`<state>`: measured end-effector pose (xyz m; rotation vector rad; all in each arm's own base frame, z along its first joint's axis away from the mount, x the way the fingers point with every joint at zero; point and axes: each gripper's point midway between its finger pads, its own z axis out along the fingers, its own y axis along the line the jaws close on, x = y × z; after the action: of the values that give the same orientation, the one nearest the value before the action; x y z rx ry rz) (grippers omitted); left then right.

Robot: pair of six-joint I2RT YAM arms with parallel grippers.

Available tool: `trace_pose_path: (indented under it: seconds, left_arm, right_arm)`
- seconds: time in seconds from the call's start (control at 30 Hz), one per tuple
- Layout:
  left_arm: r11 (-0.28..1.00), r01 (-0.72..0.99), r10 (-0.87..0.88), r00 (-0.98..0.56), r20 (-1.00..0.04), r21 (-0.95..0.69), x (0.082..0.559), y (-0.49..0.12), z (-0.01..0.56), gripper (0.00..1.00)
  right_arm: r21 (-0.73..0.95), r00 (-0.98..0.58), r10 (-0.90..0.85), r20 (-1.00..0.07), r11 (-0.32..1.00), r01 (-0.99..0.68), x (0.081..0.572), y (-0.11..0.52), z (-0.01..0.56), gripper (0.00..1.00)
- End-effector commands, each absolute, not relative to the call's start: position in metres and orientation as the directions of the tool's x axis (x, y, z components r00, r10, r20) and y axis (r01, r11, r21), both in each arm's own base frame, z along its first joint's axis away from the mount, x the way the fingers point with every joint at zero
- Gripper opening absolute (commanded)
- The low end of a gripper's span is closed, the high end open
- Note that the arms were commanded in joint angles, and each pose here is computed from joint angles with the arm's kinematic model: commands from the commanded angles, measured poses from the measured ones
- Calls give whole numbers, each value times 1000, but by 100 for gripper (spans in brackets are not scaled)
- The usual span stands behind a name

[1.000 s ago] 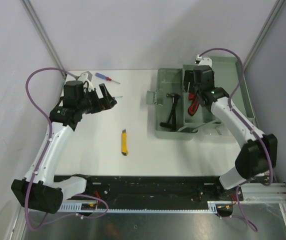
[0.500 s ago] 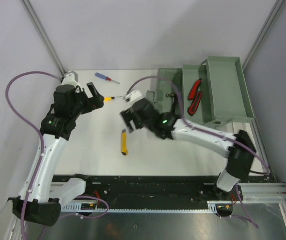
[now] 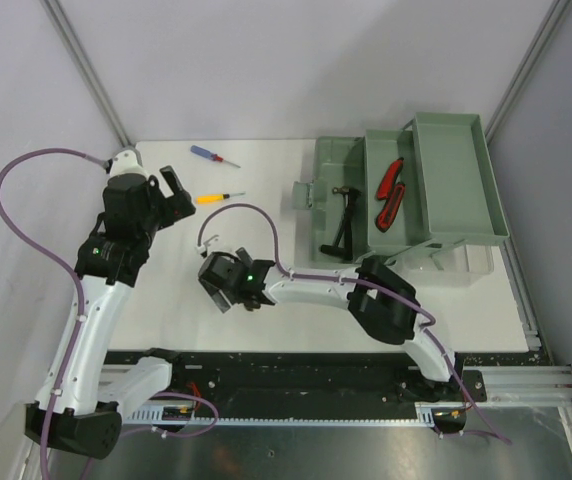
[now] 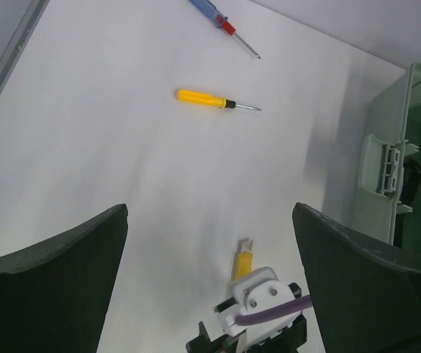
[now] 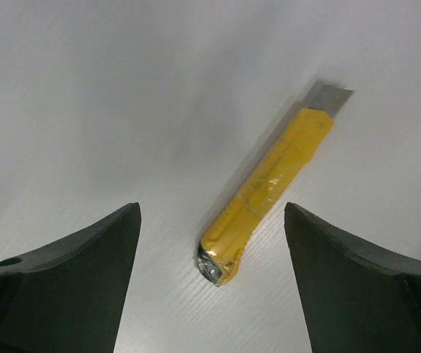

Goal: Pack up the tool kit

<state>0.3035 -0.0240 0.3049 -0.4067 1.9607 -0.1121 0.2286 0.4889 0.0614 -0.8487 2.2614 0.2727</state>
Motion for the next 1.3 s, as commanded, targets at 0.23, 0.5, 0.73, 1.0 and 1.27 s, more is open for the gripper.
trace_pose_path:
  seconds: [0.23, 0.5, 0.73, 1.0, 1.27]
  left_arm:
    - [933, -249, -337, -342, -877, -261, 304, -19, 309, 98]
    - [937, -233, -334, -371, -866, -262, 307, -24, 301, 98]
    - [939, -225, -329, -374, -867, -260, 307, -25, 302, 99]
    - [945, -192, -320, -390, -864, -263, 308, -31, 302, 99]
    - [949, -177, -312, -394, -865, -262, 307, -33, 302, 99]
  right_arm:
    - [56, -692, -397, -603, 844, -533, 239, 462, 37, 72]
    - [78, -725, -412, -551, 840, -537, 231, 449, 18, 52]
    - [53, -733, -419, -536, 850, -524, 233, 439, 15, 26]
    - [26, -668, -425, -611, 832, -554, 247, 437, 58, 8]
    - [97, -573, -284, -769, 834, -543, 275, 425, 169, 8]
